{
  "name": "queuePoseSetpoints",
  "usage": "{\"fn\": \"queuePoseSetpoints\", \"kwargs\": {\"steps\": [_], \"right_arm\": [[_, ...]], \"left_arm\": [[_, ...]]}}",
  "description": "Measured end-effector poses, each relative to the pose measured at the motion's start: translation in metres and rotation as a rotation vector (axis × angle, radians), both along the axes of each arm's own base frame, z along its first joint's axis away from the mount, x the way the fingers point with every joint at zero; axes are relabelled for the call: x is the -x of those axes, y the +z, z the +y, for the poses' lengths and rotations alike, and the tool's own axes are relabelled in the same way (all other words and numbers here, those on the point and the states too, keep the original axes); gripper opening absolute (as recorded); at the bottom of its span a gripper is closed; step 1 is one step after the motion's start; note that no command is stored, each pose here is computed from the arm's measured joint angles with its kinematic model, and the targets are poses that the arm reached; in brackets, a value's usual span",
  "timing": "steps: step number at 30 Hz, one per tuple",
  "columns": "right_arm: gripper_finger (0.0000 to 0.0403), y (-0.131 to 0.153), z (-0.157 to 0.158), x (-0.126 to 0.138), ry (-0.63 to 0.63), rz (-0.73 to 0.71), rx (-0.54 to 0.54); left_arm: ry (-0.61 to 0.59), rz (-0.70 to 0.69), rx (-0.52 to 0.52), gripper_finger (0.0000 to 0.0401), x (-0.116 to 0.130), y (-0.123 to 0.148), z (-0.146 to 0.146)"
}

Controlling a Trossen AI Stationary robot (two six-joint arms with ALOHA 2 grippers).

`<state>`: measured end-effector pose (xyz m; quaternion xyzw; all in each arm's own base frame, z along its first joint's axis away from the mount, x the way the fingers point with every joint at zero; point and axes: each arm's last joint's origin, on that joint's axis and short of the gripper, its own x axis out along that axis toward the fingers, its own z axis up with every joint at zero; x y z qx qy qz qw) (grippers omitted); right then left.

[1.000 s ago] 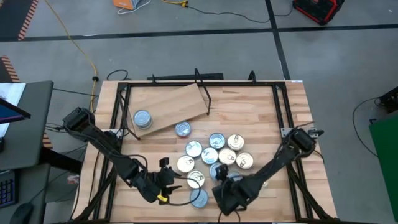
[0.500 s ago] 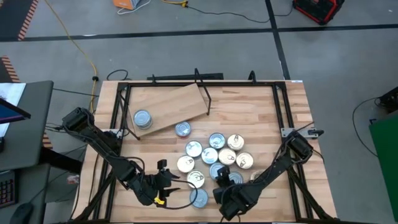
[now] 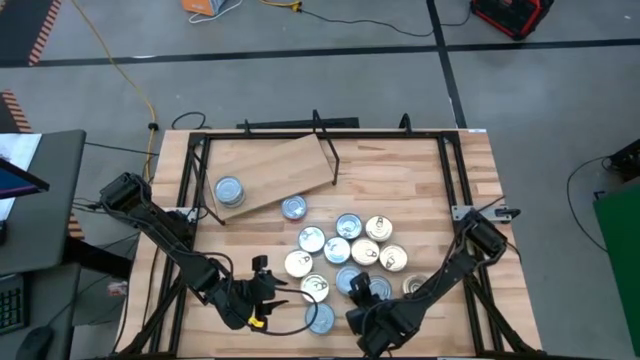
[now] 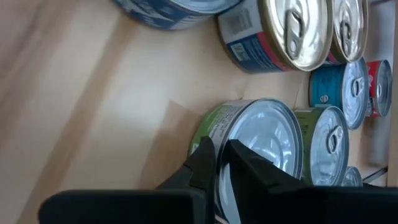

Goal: Stack canned seafood by type on shelf
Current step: Stack the green white tuna can on top of the green white tuna can on the shelf

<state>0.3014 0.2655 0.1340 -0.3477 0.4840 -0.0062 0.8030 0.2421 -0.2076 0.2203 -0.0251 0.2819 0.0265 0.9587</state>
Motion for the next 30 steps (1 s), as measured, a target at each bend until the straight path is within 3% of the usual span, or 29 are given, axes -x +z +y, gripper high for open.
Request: {"fn": "queuePoseSetpoints", "kwargs": {"steps": [11,17,24,30], "right_arm": [[0.007,0.0,0.009,0.006,0.051,0.002,-0.002],[0.0068,-0.001,0.015,0.013,0.084,-0.02,0.056],[0.0015,0.0,0.014,0.013,0.125,-0.013,0.118],[0.0018,0.0,0.01,0.01,0.121,-0.012,0.132]], "left_arm": [[0.004,0.014,0.023,0.0187,0.0,-0.001,0.0],[0.006,0.013,0.027,0.0187,0.0,-0.001,0.0],[0.007,0.013,0.025,0.0187,0.0,-0.001,0.0],[0.011,0.019,0.014,0.0187,0.001,-0.002,0.001]]}}
